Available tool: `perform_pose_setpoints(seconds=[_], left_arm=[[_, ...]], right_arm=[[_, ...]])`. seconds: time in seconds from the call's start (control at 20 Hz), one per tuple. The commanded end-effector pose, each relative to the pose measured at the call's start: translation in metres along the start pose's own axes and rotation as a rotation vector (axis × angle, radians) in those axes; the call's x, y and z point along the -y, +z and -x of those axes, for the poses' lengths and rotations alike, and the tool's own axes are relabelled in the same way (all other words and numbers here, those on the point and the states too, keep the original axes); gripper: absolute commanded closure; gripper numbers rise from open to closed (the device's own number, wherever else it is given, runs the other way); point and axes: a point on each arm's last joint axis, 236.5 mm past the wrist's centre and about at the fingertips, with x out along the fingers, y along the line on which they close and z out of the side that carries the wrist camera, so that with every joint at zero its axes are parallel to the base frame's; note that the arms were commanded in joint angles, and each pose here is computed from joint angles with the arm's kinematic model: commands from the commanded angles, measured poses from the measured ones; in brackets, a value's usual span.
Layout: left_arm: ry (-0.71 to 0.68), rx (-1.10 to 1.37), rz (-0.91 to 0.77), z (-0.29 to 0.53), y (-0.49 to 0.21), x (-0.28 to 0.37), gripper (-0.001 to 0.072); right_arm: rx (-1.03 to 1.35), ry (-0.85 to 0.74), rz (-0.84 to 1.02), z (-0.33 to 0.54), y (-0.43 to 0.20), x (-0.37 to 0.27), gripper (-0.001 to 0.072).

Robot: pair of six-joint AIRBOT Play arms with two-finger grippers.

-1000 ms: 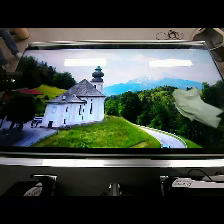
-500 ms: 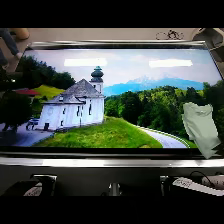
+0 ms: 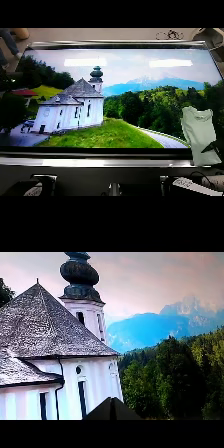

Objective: Fold the shirts.

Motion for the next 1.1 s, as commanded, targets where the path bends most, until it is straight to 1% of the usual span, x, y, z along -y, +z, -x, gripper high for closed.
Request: perform_pose_setpoints(seconds=[0.0,0.15,0.2,0.25,0.3,0.35,0.4,0.45,0.5,0.55,0.6,0.65,0.7,0.75,0.8,0.9,1.05], left_arm=[[0.002,0.007,-0.003,0.0,0.002,-0.001,0.0676],[0.005,0.041,-0.003,0.0,0.01,-0.001,0.0676],[0.006,0.053,-0.002,-0.001,0.013,-0.002,0.0677],[0.014,0.065,-0.015,-0.004,0.016,-0.003,0.0678],[0.048,0.066,-0.071,-0.01,0.019,-0.008,0.068],[0.124,0.035,-0.14,-0.02,0.018,-0.02,0.068],[0.247,-0.026,-0.192,-0.033,0.015,-0.041,0.068],[0.379,-0.099,-0.228,-0.045,0.01,-0.064,0.0679],[0.494,-0.18,-0.253,-0.058,0.001,-0.084,0.0677],[0.544,-0.291,-0.26,-0.076,-0.02,-0.095,0.0606],[0.543,-0.436,-0.23,-0.09,-0.055,-0.1,0.0344],[0.534,-0.603,-0.207,-0.094,-0.095,-0.101,0.0059],[0.515,-0.712,-0.188,-0.095,-0.126,-0.101,0.0025],[0.492,-0.707,-0.179,-0.097,-0.138,-0.099,0.0026],[0.479,-0.631,-0.161,-0.1,-0.136,-0.098,0.0029],[0.468,-0.507,-0.138,-0.101,-0.122,-0.096,0.003],[0.463,-0.488,-0.145,-0.1,-0.116,-0.095,0.0028]], right_arm=[[0.106,-0.023,0.047,0.035,0.017,0.004,0.0024],[0.297,-0.069,0.054,0.116,0.047,0.011,0.0029],[0.399,-0.035,0.065,0.149,0.063,-0.001,0.0046],[0.512,0.024,0.108,0.184,0.076,-0.026,0.0047],[0.634,0.09,0.202,0.221,0.084,-0.065,0.0047],[0.735,0.135,0.296,0.251,0.083,-0.106,0.0047],[0.815,0.167,0.415,0.271,0.071,-0.155,0.0048],[0.839,0.194,0.535,0.274,0.048,-0.202,0.0048],[0.811,0.214,0.67,0.26,0.012,-0.25,0.0048],[0.754,0.205,0.783,0.237,-0.025,-0.286,0.0046],[0.682,0.167,0.858,0.206,-0.058,-0.312,0.0],[0.586,0.122,0.902,0.173,-0.084,-0.323,0.0],[0.455,0.079,0.941,0.139,-0.108,-0.327,0.0],[0.331,0.04,0.96,0.112,-0.125,-0.322,0.0001],[0.252,-0.001,0.964,0.095,-0.132,-0.317,0.0004],[0.233,-0.03,0.961,0.085,-0.13,-0.316,0.0006],[0.214,-0.048,0.961,0.085,-0.132,-0.31,0.0009]])
